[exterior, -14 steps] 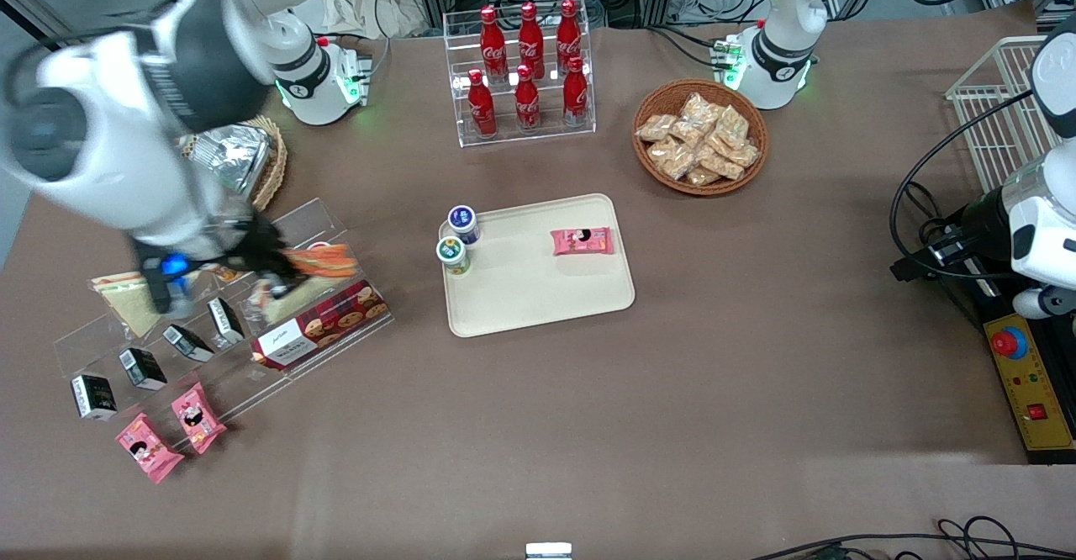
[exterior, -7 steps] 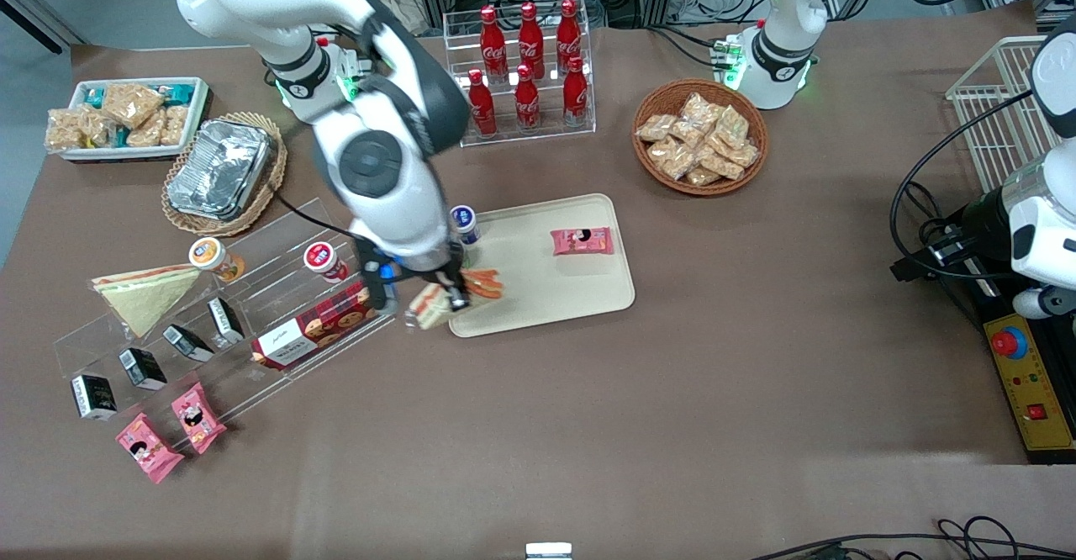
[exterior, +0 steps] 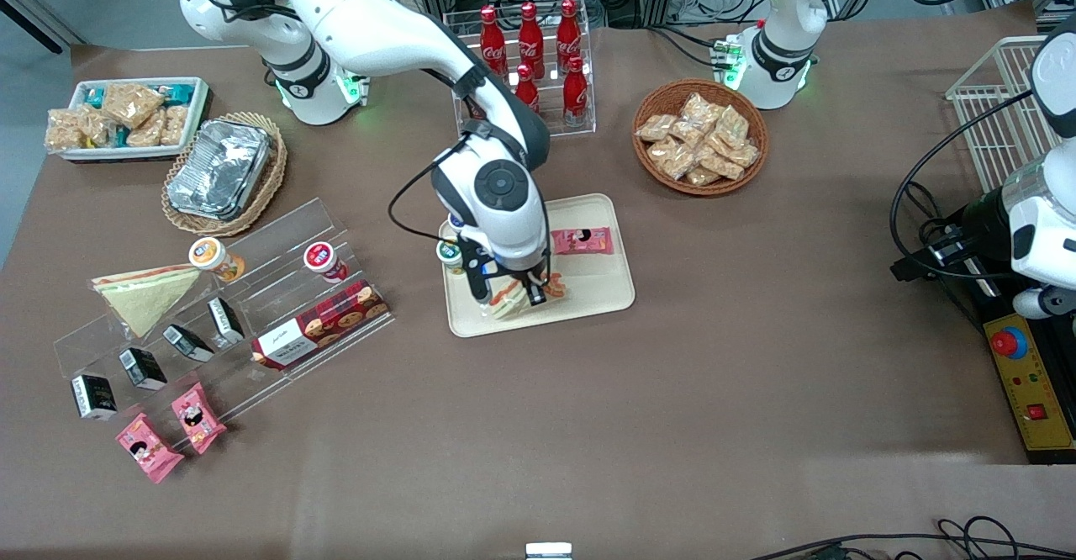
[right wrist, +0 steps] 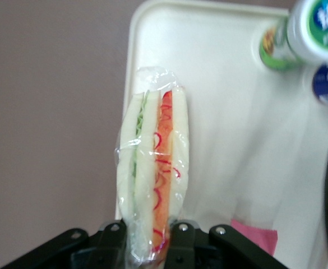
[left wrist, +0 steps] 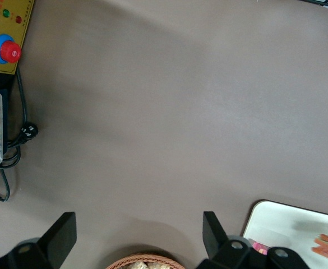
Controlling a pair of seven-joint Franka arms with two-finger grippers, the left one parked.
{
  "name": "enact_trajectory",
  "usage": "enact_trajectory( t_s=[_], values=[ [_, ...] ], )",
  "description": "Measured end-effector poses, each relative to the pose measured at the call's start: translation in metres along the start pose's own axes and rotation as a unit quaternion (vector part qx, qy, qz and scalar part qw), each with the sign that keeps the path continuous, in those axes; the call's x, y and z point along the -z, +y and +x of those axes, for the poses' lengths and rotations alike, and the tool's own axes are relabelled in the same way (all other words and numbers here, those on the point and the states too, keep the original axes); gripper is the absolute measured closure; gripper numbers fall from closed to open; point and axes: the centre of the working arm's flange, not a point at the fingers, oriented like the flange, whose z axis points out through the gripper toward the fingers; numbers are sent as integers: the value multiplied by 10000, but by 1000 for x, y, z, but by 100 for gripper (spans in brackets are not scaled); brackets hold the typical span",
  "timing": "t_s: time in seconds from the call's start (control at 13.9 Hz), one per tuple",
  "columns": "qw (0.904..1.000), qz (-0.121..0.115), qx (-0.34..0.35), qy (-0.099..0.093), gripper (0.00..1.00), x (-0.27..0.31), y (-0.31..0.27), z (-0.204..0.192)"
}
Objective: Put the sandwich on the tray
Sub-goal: 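Lower the sandwich onto the cream tray and open the right gripper, then raise the right gripper up away from the sandwich on the tray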
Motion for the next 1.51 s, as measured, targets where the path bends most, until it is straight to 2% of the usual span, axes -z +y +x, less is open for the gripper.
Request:
enact_trajectory(
  t_s=[0.22, 0.58, 0.72, 0.94, 1.08, 1.22, 1.51],
  values=[
    [9999, -47, -99, 31, 79, -15, 13, -14],
    [9997, 54, -242, 45, 79, -32, 11, -11],
    [9997, 101, -216, 76, 64, -34, 10, -9],
    [9996, 220, -64, 186, 34, -33, 8, -10],
    [9994, 266, -48, 194, 15, -30, 6, -10],
    [9993, 338, -42, 172, 0, -22, -1, -6],
    [9983, 446, 351, 111, 0, 29, -15, 8]
  ],
)
